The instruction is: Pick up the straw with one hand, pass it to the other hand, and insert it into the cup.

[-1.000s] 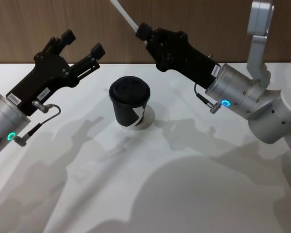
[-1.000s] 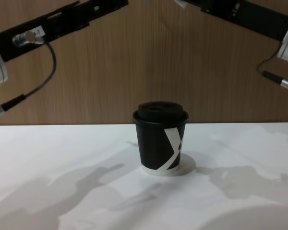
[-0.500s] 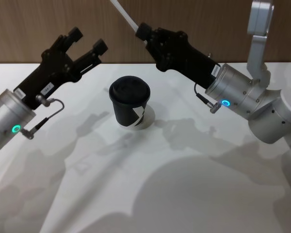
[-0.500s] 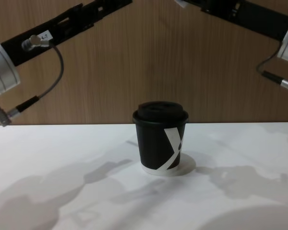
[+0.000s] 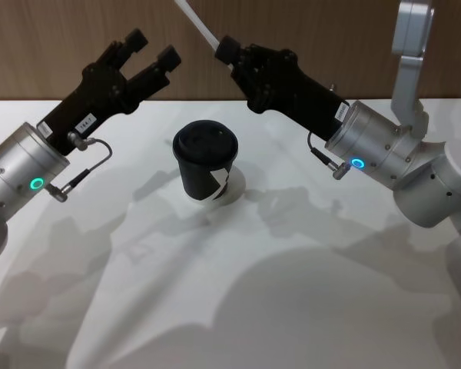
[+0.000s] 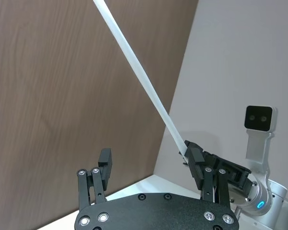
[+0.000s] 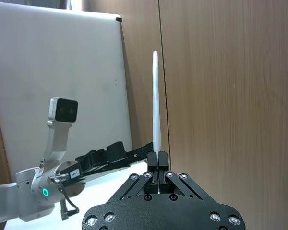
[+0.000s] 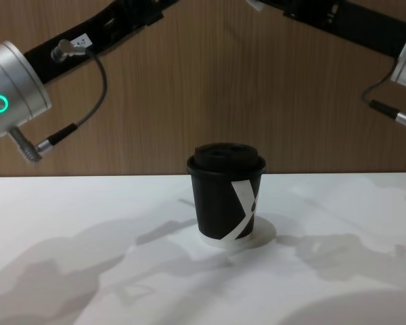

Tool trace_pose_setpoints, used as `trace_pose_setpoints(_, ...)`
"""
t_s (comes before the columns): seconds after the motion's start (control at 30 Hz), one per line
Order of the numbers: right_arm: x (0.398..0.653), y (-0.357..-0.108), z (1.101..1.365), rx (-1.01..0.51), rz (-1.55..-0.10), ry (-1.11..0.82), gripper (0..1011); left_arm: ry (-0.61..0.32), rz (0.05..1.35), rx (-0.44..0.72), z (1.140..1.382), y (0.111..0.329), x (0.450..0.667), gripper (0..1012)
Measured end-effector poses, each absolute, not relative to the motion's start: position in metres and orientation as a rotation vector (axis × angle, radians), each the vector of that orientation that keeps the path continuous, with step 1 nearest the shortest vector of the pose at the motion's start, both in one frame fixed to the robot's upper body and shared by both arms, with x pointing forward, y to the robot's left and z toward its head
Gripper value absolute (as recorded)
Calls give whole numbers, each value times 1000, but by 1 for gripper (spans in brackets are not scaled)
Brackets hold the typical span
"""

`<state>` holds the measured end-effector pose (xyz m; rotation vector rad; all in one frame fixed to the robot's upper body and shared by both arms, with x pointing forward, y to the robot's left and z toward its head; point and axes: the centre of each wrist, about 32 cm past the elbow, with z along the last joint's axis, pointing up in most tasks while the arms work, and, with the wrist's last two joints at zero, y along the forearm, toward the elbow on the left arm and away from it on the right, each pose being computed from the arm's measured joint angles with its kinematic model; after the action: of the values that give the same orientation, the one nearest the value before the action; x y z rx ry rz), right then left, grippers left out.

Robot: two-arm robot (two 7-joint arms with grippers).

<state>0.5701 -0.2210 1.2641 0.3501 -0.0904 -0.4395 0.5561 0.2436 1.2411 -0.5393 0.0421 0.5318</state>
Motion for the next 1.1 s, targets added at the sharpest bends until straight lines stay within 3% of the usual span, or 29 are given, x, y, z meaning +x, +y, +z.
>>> trace_pose_setpoints(1.1,570,-221,1264,350,-439,-90,15,60,404,-609,1249,231,587,1003)
